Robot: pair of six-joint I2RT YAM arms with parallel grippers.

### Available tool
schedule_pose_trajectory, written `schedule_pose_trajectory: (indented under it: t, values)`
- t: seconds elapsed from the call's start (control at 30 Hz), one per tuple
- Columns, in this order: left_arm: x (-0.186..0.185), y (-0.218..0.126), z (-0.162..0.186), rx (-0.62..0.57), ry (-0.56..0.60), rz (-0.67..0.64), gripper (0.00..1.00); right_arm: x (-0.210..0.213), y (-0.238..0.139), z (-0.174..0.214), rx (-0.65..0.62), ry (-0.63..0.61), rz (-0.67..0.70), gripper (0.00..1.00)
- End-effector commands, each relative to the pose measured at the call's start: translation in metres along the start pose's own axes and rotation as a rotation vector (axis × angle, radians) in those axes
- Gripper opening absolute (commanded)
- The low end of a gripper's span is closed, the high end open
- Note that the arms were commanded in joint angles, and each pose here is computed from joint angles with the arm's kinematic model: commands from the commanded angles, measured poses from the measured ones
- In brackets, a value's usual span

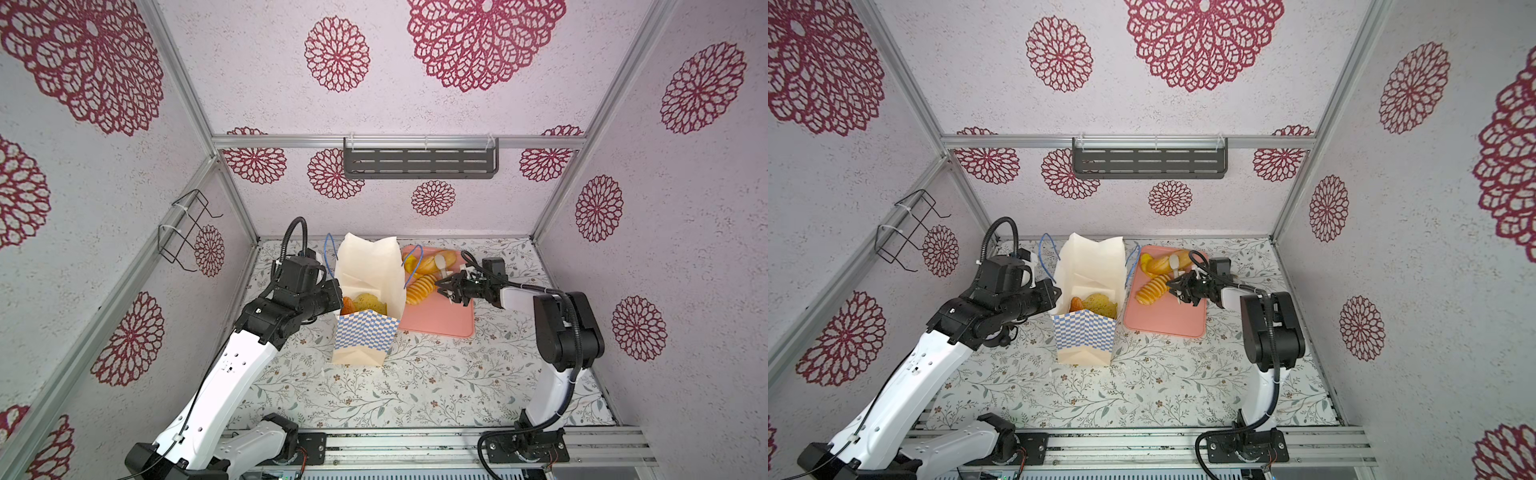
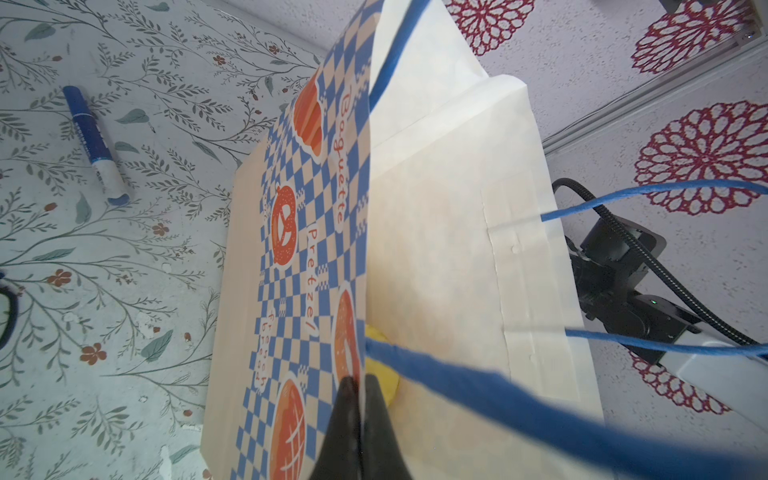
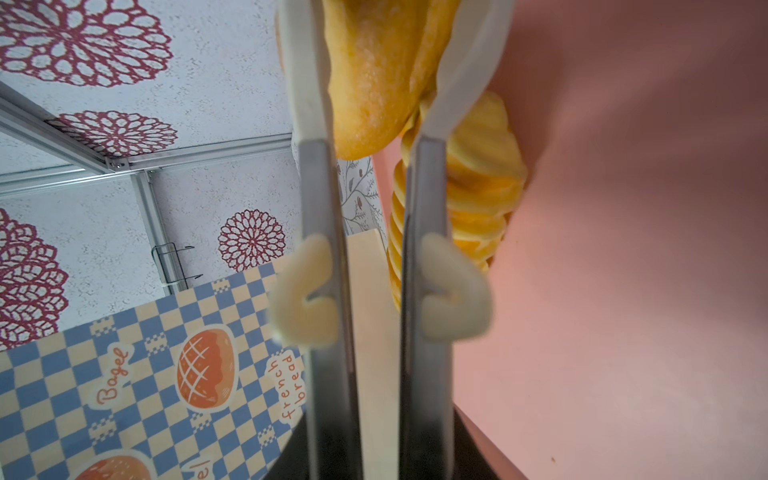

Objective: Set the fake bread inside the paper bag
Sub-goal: 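Lift the baguette in the tongs up and over toward the bag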

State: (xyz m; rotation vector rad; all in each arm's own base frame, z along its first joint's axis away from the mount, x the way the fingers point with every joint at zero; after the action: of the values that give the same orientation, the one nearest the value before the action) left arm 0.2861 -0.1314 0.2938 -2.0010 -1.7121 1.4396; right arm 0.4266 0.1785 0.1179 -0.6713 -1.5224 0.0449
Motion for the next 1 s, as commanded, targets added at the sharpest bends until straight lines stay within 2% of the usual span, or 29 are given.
schedule_pose_trajectory:
  t: [0.0, 0.07, 0.37, 0.5, 0.77, 0.97]
  values:
    - [-0.014, -0.007, -0.011, -0.050, 0.002, 0.053, 0.00, 0.034, -0.024, 0.004, -0.026, -0.121, -0.023, 0.05]
    - [-0.014, -0.007, -0.011, -0.051, 0.001, 0.054, 0.00, 0.038, -0.032, 0.009, -0.033, -0.151, 0.000, 0.00]
    - [-0.013, -0.006, -0.010, -0.048, 0.000, 0.048, 0.00, 0.058, -0.075, 0.033, -0.078, -0.289, 0.120, 0.00]
    - [-0.013, -0.007, -0.011, -0.052, 0.000, 0.050, 0.00, 0.081, -0.100, 0.042, -0.125, -0.385, 0.148, 0.00]
    - [-0.014, -0.008, -0.013, -0.055, -0.003, 0.050, 0.00, 0.176, -0.155, 0.063, -0.295, -0.672, 0.110, 0.00]
    - [-0.015, -0.005, -0.013, -0.049, -0.009, 0.055, 0.00, 0.237, -0.162, 0.098, -0.322, -0.862, 0.020, 0.00]
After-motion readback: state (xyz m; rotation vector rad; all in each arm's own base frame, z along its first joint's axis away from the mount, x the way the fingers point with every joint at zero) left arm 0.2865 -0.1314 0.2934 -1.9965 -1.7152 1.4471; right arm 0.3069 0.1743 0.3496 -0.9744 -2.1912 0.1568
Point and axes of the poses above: each gripper's point midway between its finger pads, its own y axis out along the fingers, its own x axis along the line the jaws close on, z = x × y, the point moved 2 cm from there along -y, back along the fingers, and after that the axes turned 9 degrees about -y, right-handed, at the moved point
